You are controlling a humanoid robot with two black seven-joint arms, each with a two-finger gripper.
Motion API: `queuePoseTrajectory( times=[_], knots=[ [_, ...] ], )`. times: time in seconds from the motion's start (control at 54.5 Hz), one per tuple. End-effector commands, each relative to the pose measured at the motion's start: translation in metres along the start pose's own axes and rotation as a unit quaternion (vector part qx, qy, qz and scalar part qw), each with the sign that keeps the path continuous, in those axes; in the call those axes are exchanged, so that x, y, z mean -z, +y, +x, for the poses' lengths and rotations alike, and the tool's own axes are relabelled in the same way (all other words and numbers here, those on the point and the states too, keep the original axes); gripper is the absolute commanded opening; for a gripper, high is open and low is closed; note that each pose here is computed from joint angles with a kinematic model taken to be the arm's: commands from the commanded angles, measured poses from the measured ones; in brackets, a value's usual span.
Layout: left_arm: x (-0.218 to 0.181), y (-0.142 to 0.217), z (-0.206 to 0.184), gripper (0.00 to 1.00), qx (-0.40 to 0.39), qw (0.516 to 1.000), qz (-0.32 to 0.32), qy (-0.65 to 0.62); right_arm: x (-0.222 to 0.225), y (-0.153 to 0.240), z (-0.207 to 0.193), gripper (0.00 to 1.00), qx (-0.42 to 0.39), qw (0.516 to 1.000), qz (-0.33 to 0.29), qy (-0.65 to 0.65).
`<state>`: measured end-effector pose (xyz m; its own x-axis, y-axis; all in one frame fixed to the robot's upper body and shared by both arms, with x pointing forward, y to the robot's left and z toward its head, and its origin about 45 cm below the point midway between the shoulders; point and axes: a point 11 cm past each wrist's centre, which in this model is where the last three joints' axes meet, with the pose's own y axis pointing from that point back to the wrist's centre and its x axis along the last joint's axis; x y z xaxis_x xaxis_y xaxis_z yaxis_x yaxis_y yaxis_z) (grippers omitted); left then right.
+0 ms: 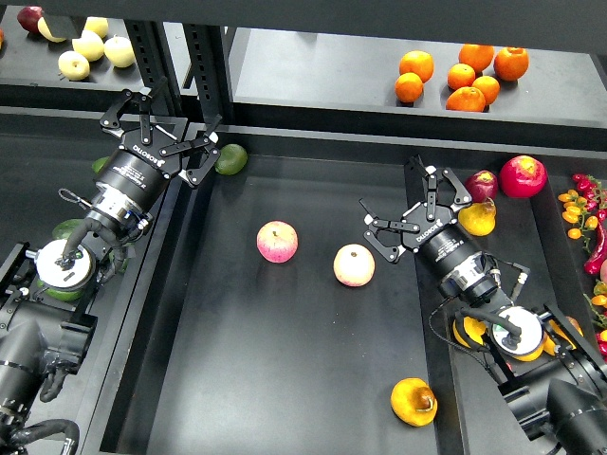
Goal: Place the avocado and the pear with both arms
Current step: 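Raise the left gripper back above the central bin, then move the right gripper down toward the yellow pear in the side bin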
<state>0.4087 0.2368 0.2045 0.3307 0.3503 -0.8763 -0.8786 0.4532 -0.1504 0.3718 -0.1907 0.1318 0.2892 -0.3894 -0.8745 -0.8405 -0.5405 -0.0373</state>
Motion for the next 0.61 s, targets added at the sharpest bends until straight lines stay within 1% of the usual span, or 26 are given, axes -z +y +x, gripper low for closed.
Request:
queuePoseTrajectory(
  times=[0.0, 0.018, 0.055, 0.349, 0.587],
  knots=[
    [0.005, -0.002, -0.003, 0.96, 0.004, 1.0, 0.009, -0.002, 0.0, -0.001, -0.003, 0.99, 0.005, 1.0, -0.003, 0.001],
    [0.006, -0.002, -0.004, 0.98, 0.005, 1.0, 0.01, -0.003, 0.0, -0.002, -0.003, 0.99, 0.006, 1.0, -0.003, 0.001],
    [0.007, -0.003, -0.005, 0.99, 0.007, 1.0, 0.012, -0.004, 0.0, -0.002, -0.004, 0.99, 0.006, 1.0, -0.003, 0.002],
    [0.012, -0.002, -0.003, 1.0, 0.005, 1.0, 0.012, -0.003, 0.009, -0.009, -0.017, 0.99, 0.026, 1.0, -0.009, 0.008],
    [0.017, 0.001, 0.0, 1.0, 0.001, 1.0, 0.018, -0.001, 0.02, -0.039, -0.053, 0.99, 0.072, 0.994, -0.074, 0.043]
  ],
)
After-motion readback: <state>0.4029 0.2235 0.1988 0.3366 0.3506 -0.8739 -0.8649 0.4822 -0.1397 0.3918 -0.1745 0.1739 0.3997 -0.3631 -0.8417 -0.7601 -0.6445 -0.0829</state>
